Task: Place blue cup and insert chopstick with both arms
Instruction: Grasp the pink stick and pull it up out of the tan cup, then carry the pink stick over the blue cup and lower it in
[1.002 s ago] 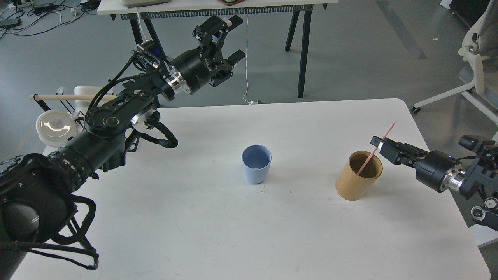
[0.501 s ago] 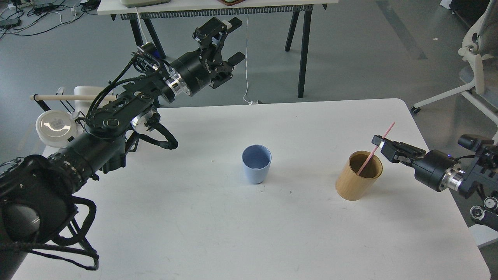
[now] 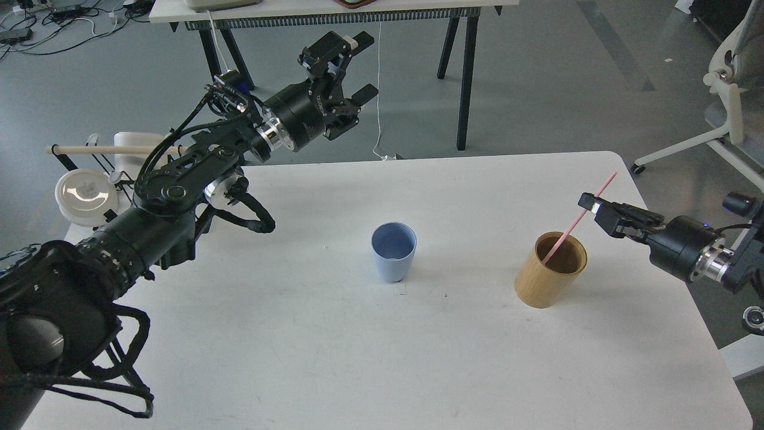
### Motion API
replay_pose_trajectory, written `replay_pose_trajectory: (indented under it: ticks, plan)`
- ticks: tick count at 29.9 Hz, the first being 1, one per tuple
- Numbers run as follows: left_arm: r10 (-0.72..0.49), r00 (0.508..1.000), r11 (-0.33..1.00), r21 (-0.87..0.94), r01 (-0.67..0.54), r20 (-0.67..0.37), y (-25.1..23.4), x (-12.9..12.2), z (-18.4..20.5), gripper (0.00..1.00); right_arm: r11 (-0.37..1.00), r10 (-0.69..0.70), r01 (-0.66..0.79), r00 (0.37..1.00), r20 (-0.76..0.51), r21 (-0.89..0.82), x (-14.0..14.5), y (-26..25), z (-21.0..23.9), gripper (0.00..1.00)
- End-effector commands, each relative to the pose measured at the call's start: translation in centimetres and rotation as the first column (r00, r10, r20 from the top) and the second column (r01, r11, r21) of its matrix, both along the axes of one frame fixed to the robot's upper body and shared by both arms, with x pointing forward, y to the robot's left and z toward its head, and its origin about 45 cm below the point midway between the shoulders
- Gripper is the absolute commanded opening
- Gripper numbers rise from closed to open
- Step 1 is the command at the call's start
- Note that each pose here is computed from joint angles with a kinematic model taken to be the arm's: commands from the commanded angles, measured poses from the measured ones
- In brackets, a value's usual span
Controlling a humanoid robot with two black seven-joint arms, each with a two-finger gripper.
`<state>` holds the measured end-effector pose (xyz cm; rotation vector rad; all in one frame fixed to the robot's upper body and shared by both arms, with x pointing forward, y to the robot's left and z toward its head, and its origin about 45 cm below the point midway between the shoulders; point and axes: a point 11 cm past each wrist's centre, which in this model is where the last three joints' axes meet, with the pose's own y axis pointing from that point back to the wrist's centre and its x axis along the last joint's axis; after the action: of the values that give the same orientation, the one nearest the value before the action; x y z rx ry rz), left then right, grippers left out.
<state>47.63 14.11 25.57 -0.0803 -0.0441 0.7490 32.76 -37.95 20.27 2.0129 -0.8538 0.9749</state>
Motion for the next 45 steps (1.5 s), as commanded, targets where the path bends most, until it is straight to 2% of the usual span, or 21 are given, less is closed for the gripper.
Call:
replay_pose_trajectory:
  ticks: [1, 8, 16, 22, 27, 35, 39, 45]
  plan:
    - [0.0, 1.0, 1.0, 0.0, 0.0, -0.001, 0.0, 0.0, 0.0, 0.99, 1.0, 0.013, -0.012, 0.999, 0.032, -0.011, 0.0, -0.4, 2.2, 0.0]
    - [0.006, 1.0, 1.0, 0.004, -0.006, 0.0, 0.4, 0.1, 0.0, 0.99, 0.998, 0.053, -0.046, 0.988, 0.145, -0.048, 0.3, -0.8, 9.3, 0.0]
    - [0.074, 0.996, 0.997, 0.042, -0.072, -0.058, 4.4, -0.7, -3.2, 0.99, 0.988, 0.148, -0.151, 0.945, 0.291, -0.01, 2.5, 3.4, 15.2, 0.0]
    - [0.133, 0.987, 0.989, 0.077, -0.126, -0.092, 7.9, -1.4, -5.1, 0.99, 0.946, 0.289, -0.317, 0.919, 0.267, 0.069, 6.7, 12.5, 12.7, 0.0]
    - [0.159, 0.981, 0.985, 0.084, -0.15, -0.111, 9.2, -1.8, -6.0, 0.99, 0.927, 0.367, -0.375, 0.902, 0.227, -0.007, 9.5, 17.2, 9.8, 0.0]
    - [0.177, 0.976, 0.983, 0.069, -0.169, -0.129, 9.7, -2.0, -6.5, 0.99, 0.896, 0.436, -0.444, 0.877, 0.205, -0.004, 9.9, 22.3, 7.8, 0.0]
    - [0.177, 0.975, 0.983, 0.065, -0.17, -0.132, 9.6, -2.0, -6.6, 0.99, 0.885, 0.464, -0.461, 0.87, 0.167, -0.059, 9.5, 22.4, 5.9, 0.0]
    - [0.177, 0.975, 0.983, 0.065, -0.17, -0.132, 9.6, -2.0, -6.6, 0.99, 0.887, 0.462, -0.459, 0.877, 0.131, -0.053, 9.1, 22.6, 3.9, 0.0]
